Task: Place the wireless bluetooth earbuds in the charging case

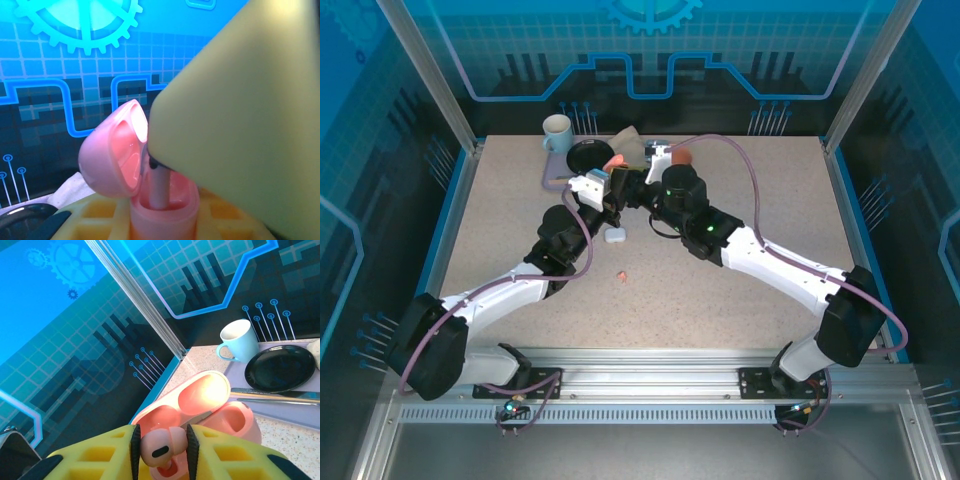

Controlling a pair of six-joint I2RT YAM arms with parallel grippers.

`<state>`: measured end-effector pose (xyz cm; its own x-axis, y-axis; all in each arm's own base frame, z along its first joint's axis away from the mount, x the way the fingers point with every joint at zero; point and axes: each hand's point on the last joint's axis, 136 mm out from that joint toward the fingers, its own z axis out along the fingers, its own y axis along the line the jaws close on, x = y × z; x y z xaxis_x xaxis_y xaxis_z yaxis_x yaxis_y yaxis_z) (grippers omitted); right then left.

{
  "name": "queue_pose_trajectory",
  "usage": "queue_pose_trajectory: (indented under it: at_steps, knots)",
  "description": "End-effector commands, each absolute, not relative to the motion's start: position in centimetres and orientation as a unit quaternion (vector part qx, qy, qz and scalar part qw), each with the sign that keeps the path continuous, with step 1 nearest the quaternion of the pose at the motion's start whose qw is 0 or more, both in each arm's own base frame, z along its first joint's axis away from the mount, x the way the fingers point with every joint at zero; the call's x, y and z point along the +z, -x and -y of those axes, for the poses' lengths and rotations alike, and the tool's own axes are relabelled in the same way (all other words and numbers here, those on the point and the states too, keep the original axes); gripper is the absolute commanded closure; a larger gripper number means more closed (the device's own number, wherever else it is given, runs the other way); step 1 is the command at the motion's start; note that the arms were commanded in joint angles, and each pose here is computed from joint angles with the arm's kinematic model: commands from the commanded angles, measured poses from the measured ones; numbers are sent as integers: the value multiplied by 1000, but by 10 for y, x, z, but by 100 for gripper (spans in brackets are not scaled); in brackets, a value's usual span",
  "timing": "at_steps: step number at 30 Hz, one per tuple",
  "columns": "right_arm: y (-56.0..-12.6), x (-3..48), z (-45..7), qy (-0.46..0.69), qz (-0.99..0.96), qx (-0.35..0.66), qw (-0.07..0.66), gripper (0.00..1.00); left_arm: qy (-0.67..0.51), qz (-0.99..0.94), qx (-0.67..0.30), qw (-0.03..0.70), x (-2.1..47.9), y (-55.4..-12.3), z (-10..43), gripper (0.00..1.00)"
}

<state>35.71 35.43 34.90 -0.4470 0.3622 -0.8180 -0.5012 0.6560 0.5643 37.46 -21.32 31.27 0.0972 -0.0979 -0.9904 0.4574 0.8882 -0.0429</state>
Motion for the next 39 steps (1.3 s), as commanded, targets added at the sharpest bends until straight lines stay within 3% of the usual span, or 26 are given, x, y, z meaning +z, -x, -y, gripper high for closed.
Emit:
queue_pose_trajectory:
  at_steps: [1,12,17,24,27,33,39]
  knots:
    - [-365,343,-345,29,-760,395,515,67,-126,-591,-217,767,361,-367,215,100]
    - [-370,345,-343,18,-759,401,512,63,-125,-593,-218,765,359,-367,214,100]
    - [-366,360,-327,4,-749,411,519,49,-124,-597,-216,763,357,-365,212,100]
    - [-354,367,-267,-39,-757,387,526,33,-136,-612,-209,751,346,-355,207,100]
    - [-349,343,-240,-66,-786,348,507,32,-136,-618,-199,748,340,-349,200,100]
    - [-326,254,-210,-101,-879,248,395,29,-125,-635,-179,741,330,-340,178,100]
    - [-303,163,-235,-30,-959,146,241,26,-106,-639,-164,744,329,-337,156,100]
